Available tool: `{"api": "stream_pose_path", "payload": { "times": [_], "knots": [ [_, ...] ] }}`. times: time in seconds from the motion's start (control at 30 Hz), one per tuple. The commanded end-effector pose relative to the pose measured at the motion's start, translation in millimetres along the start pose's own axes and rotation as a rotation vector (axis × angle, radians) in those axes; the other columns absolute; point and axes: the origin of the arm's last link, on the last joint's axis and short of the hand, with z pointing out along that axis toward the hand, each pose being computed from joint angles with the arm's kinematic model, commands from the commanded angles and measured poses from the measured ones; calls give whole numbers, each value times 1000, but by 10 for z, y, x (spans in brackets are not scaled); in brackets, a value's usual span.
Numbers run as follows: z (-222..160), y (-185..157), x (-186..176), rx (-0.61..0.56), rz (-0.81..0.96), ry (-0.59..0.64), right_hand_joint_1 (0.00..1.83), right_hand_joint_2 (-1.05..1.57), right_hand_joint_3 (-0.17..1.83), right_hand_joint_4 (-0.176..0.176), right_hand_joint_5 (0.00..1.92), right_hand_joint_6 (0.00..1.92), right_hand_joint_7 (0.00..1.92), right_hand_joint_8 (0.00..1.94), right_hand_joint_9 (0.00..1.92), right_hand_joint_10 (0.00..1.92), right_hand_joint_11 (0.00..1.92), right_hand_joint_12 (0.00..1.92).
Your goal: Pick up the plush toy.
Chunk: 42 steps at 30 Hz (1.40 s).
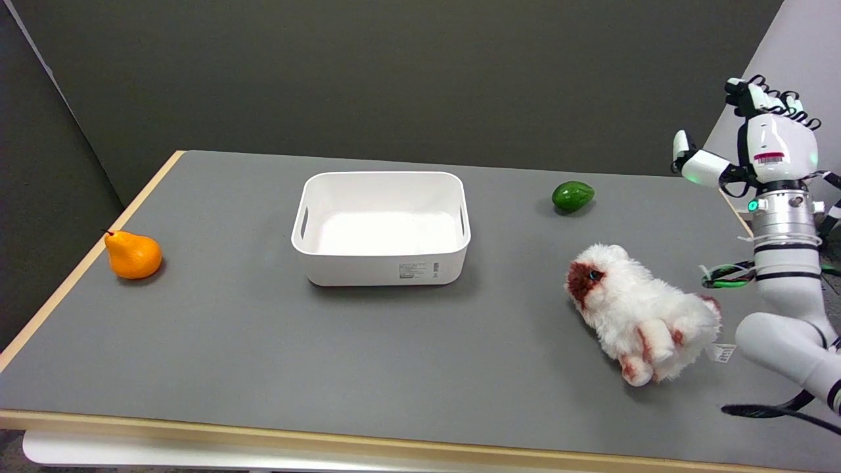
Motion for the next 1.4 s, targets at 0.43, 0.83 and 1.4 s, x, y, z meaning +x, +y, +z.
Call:
{"api": "stream_pose_path", "payload": {
  "times": [0.43, 0.83, 1.4],
  "knots": [
    [-1439, -1076, 419, -21, -10, 37, 297, 645, 921, -66, 244, 500, 396, 541, 325, 923, 123, 1284],
    [-1886, -1251, 192, 213, 15, -132, 293, 645, 919, -69, 251, 511, 399, 544, 331, 932, 131, 1299],
    [-2166, -774, -21, 25, -29, -279, 293, 635, 914, -80, 250, 513, 392, 544, 319, 925, 113, 1279]
  ]
}}
